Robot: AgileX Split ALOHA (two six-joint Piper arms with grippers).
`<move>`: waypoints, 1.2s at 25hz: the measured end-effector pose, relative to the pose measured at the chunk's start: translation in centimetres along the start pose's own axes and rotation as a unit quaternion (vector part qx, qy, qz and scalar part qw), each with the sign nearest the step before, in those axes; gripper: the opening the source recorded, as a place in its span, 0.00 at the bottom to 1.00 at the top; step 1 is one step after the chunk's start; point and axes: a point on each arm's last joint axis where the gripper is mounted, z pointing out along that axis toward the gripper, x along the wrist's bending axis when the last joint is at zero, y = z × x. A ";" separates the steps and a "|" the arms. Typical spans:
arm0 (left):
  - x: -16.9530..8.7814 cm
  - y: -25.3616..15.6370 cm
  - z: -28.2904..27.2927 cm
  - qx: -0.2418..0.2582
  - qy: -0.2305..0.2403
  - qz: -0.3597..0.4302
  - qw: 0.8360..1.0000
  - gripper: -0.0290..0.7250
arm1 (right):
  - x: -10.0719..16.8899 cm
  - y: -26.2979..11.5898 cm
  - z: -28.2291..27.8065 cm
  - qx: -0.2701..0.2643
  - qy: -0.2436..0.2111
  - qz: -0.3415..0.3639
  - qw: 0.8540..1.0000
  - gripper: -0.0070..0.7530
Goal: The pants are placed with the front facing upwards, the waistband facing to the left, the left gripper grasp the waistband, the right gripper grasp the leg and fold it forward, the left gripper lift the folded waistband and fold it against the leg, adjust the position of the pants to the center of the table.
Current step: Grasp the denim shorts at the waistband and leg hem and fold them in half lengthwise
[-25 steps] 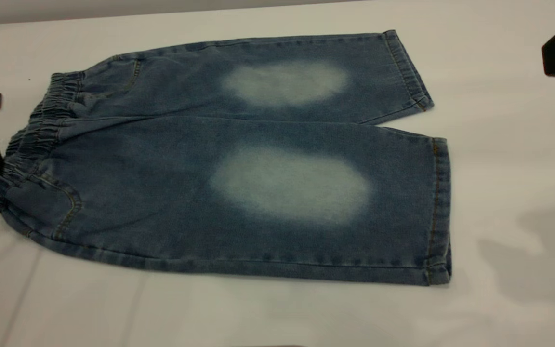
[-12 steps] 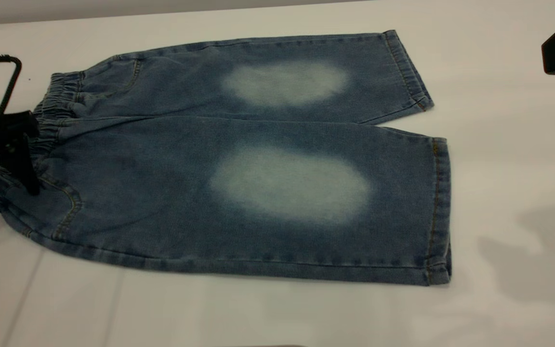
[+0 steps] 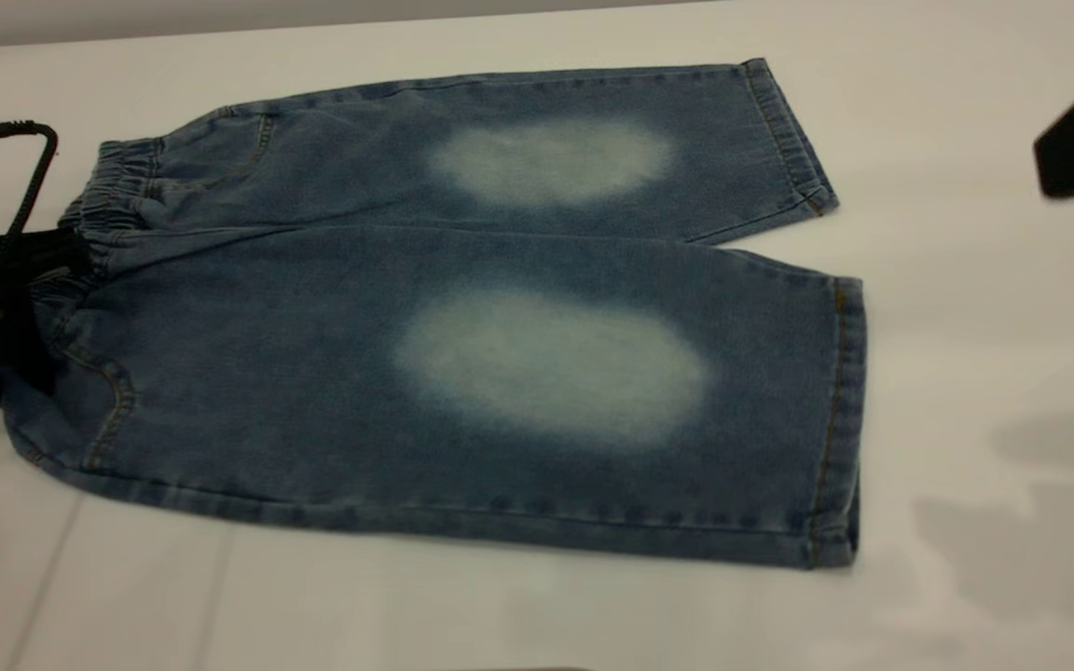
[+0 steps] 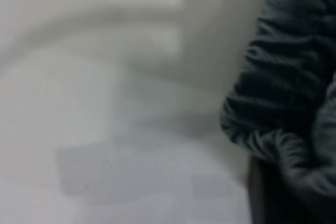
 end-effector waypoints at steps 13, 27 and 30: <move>-3.5 -0.3 -3.8 -0.030 -0.025 0.086 0.996 0.14 | -3.0 -3.2 6.4 0.071 0.049 0.145 0.986 0.67; -4.8 -0.3 -7.1 -0.068 -0.044 0.108 0.991 0.14 | -4.7 -5.8 13.2 0.167 0.053 0.176 0.969 0.67; -4.8 -0.3 -7.1 -0.068 -0.044 0.108 0.991 0.14 | -4.5 -5.6 14.8 0.179 0.049 0.166 0.968 0.67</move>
